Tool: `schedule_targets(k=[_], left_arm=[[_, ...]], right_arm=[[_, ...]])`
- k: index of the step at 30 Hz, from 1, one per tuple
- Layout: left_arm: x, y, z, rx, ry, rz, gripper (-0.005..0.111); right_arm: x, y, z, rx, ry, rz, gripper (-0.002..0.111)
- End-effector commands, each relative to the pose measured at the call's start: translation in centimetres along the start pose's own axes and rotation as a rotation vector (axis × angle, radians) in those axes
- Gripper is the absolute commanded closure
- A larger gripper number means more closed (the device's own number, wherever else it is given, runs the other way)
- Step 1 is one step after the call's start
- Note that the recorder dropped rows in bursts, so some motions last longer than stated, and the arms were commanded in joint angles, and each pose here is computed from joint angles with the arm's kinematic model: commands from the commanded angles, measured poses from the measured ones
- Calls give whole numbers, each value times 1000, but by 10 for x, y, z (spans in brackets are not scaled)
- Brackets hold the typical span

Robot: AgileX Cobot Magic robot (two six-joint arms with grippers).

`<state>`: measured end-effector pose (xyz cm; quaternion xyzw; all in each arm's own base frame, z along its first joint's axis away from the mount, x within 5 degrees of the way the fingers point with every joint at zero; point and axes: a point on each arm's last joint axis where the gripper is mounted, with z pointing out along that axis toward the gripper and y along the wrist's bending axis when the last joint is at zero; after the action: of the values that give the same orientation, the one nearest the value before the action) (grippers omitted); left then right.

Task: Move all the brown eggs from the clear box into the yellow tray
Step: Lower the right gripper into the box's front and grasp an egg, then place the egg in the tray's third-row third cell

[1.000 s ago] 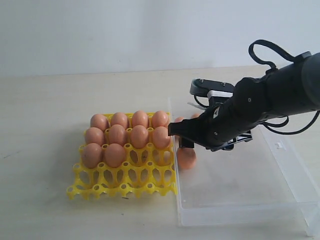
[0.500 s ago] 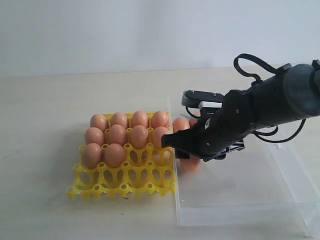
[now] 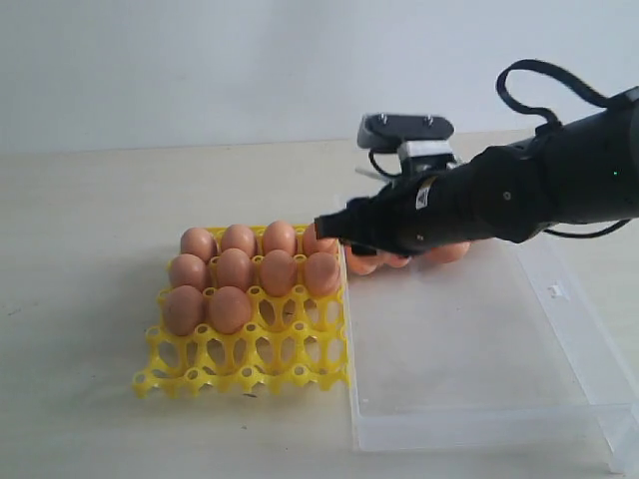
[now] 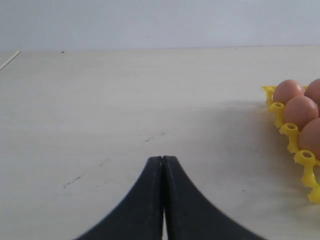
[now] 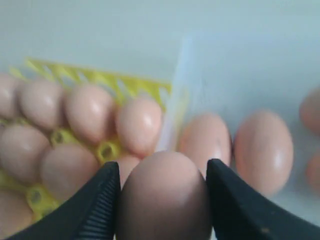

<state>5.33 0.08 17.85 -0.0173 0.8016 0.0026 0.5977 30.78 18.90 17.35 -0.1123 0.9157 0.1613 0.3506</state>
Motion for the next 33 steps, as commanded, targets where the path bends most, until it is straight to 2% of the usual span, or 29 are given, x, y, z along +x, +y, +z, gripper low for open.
schedule_targets(k=[1, 4, 8, 14, 25, 27, 29, 33], left_arm=[[-3, 0, -1, 7, -23, -9, 107], [-3, 0, -1, 7, -23, -9, 107], [-3, 0, -1, 7, -23, -9, 107], [-3, 0, -1, 7, -23, -9, 107], [-3, 0, -1, 7, -23, -9, 107], [-3, 0, -1, 7, -23, -9, 107], [-3, 0, -1, 7, -23, -9, 107], [-3, 0, -1, 7, -23, -9, 107]], right_arm=[[-14, 21, -16, -117, -269, -156, 108], [-6, 35, -14, -222, -352, -211, 108], [8, 42, -4, -332, -410, -217, 108], [32, 45, 22, -432, -334, -221, 108], [54, 42, 45, -472, -271, -141, 106], [54, 42, 45, -474, -272, -139, 101], [54, 42, 45, -474, -272, -139, 91], [56, 42, 46, -476, -244, -117, 60]])
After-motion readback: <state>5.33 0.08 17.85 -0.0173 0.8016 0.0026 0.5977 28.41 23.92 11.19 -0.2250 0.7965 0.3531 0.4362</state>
